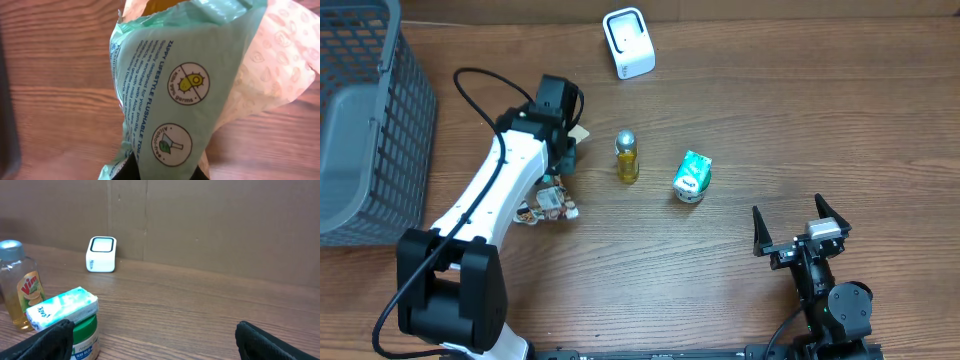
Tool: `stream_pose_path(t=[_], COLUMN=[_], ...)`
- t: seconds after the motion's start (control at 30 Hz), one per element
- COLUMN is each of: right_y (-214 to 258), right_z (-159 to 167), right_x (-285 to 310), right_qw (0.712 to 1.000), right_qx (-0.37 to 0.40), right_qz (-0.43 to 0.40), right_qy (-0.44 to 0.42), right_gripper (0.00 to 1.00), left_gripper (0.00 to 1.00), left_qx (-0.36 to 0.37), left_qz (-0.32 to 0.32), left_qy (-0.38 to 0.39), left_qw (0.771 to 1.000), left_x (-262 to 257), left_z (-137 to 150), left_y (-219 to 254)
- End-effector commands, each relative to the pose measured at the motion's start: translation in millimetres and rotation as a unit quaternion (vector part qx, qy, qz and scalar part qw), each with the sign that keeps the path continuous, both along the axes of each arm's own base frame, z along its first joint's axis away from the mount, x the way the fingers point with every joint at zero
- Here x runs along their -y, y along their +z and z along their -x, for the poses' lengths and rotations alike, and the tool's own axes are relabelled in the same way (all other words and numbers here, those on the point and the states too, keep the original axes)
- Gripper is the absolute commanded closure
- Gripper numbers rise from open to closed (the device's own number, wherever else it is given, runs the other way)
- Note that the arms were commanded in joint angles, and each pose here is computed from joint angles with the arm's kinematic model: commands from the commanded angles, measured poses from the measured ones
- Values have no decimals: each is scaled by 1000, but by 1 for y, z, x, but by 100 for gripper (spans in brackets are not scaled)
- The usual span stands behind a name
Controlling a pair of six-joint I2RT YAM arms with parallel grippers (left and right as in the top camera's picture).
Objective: Scan the item barcode
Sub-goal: 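Carry the pouch out and lay it on the table left of the bottle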
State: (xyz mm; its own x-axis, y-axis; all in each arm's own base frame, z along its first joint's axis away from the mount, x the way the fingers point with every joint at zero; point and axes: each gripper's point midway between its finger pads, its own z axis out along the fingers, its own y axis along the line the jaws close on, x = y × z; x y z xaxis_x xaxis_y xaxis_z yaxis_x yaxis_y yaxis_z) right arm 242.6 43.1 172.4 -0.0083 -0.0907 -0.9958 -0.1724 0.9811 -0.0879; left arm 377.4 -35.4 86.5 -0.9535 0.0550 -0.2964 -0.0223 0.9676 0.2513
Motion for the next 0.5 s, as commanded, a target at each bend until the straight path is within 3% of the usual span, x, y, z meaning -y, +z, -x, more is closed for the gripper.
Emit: stream_pose_path(t=[0.0, 0.07, 0.17, 0.23, 0.3, 0.47], right_y=[-2, -2, -2, -2, -2, -2], right_z=[0, 0, 0, 0, 0, 0], right_x=[-1, -1, -1, -1, -1, -1], right_qw=[1000, 1000, 1000, 1000, 1000, 1000], right_qx=[1, 1, 1, 1, 1, 1], right_qz=[0, 0, 0, 0, 0, 0], right_qy=[1, 1, 1, 1, 1, 1], right_gripper=[0, 0, 0, 0, 0, 0], left_gripper=[91, 89, 67, 60, 48, 36], left_qx=[2, -3, -12, -15, -15, -11], left_qz=[-15, -14, -1, 23, 51, 64], left_qy=[5, 3, -2, -8, -15, -17], left_qw=[1000, 1000, 1000, 1000, 998, 998], left_x=[-6, -5, -1, 8, 18, 22], left_z=[9, 14, 19, 19, 18, 14], left_y=[-13, -22, -30, -32, -34, -28])
